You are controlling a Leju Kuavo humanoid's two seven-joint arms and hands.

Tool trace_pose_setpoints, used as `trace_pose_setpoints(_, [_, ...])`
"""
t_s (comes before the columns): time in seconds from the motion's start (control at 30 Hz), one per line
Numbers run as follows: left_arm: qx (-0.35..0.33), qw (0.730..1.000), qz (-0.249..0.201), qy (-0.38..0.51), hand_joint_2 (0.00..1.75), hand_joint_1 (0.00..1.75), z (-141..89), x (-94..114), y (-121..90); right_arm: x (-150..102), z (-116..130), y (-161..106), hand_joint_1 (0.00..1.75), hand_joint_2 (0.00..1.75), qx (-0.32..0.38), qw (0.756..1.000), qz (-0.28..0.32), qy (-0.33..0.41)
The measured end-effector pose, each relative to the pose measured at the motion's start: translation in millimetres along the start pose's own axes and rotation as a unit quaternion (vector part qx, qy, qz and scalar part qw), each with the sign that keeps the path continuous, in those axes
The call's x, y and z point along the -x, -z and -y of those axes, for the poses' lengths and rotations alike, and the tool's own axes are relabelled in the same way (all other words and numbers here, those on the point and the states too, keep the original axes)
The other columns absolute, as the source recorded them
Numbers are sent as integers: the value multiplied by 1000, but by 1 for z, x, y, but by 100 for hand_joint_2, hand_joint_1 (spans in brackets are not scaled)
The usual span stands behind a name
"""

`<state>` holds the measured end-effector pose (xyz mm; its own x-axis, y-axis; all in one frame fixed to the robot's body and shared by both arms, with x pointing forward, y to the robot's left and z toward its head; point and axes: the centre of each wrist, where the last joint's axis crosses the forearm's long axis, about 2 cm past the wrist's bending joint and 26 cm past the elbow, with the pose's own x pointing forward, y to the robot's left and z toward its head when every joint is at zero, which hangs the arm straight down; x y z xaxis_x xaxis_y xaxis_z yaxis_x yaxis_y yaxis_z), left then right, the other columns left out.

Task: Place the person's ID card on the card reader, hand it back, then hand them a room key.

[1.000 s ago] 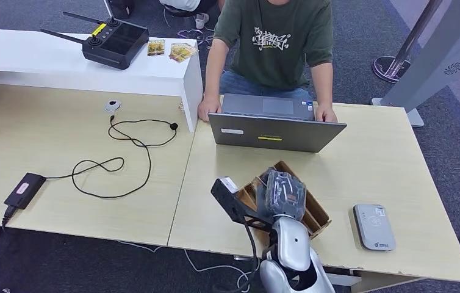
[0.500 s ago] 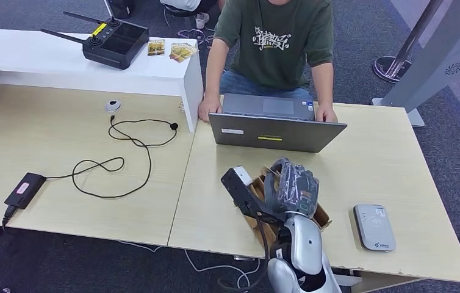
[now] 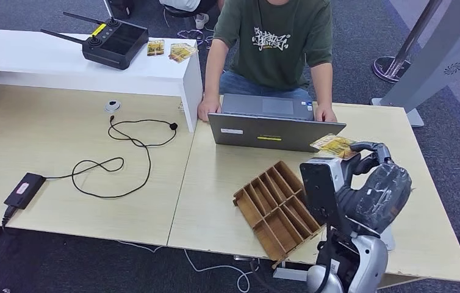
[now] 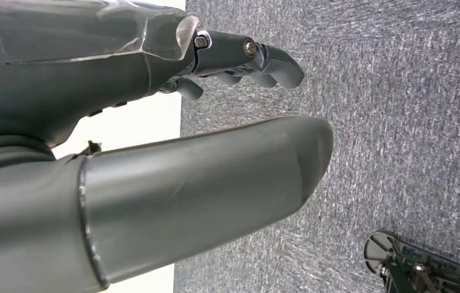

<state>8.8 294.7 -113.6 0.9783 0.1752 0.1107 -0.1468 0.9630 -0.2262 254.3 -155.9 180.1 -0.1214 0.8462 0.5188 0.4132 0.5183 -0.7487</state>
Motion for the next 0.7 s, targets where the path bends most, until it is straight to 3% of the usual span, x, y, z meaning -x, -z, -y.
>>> trace_pose_setpoints(0.33, [3,1000,5,2,0,0,4,1,1,0,2,7,175,175,26,999,21,-17])
trace_pose_setpoints(0.7, [7,1000,0,15,0,0,6,1,1,-9,-14,34,171,175,11,999,32,-24])
